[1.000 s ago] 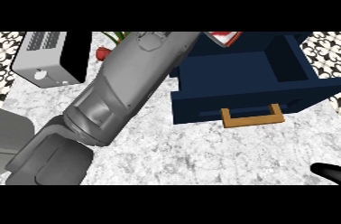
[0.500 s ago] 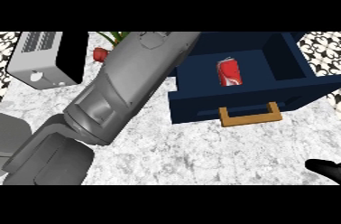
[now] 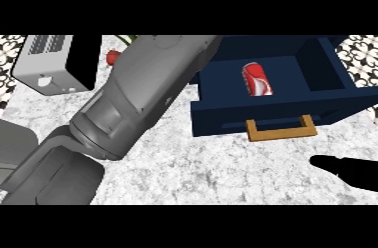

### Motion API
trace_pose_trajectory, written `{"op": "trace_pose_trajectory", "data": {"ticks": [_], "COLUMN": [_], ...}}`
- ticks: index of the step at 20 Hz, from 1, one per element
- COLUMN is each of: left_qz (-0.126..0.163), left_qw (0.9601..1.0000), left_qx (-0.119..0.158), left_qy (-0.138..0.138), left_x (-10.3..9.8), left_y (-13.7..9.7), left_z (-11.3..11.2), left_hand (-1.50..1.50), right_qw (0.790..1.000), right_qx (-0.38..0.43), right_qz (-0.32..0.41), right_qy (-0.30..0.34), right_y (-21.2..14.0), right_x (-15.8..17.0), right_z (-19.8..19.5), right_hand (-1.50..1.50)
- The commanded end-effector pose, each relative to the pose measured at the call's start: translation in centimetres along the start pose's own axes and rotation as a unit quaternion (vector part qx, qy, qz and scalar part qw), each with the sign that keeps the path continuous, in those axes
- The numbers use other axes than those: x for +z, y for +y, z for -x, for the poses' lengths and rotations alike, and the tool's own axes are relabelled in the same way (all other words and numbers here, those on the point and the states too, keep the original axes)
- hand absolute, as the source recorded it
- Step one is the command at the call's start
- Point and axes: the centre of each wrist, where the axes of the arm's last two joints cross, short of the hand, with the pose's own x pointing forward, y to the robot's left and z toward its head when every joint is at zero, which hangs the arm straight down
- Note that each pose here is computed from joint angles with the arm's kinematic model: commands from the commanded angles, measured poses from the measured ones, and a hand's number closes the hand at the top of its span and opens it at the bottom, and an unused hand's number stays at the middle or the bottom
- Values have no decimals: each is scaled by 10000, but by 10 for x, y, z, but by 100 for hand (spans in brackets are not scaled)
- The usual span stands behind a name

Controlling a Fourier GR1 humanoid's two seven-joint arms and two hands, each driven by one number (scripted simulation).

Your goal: Pick up the can, place it into the drawer and close the drawer

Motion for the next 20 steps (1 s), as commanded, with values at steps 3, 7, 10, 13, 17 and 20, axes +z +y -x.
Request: {"op": "trace_pose_trajectory", "data": {"ticks": [3, 7, 10, 13, 17, 20], "left_qz": [-29, -104, -107, 53, 138, 13], "left_qw": [9999, 9998, 9998, 9999, 9999, 9999], "left_qx": [68, 83, 17, -80, 33, 143], "left_qy": [-98, -162, -181, -109, -73, -76], "left_x": [-1, -1, 1, -4, -7, -10], "left_y": [-4, 1, -4, 5, 9, 18], "left_z": [-13, 2, -6, 1, -12, -1], "left_hand": [-150, -150, -150, -150, -150, -150], "right_qw": [9930, 9845, 9790, 9702, 9534, 9503], "right_qx": [1106, 1624, 1933, 2265, 2880, 2950], "right_qz": [-341, -600, -627, -791, -890, -957], "right_qy": [-229, -294, -186, -328, -145, -278], "right_y": [22, 53, 63, 89, 113, 129], "right_x": [-22, -33, -62, -50, -70, -69], "right_z": [9, 15, 33, 44, 69, 92], "right_hand": [-150, -150, -150, -150, -150, -150]}}
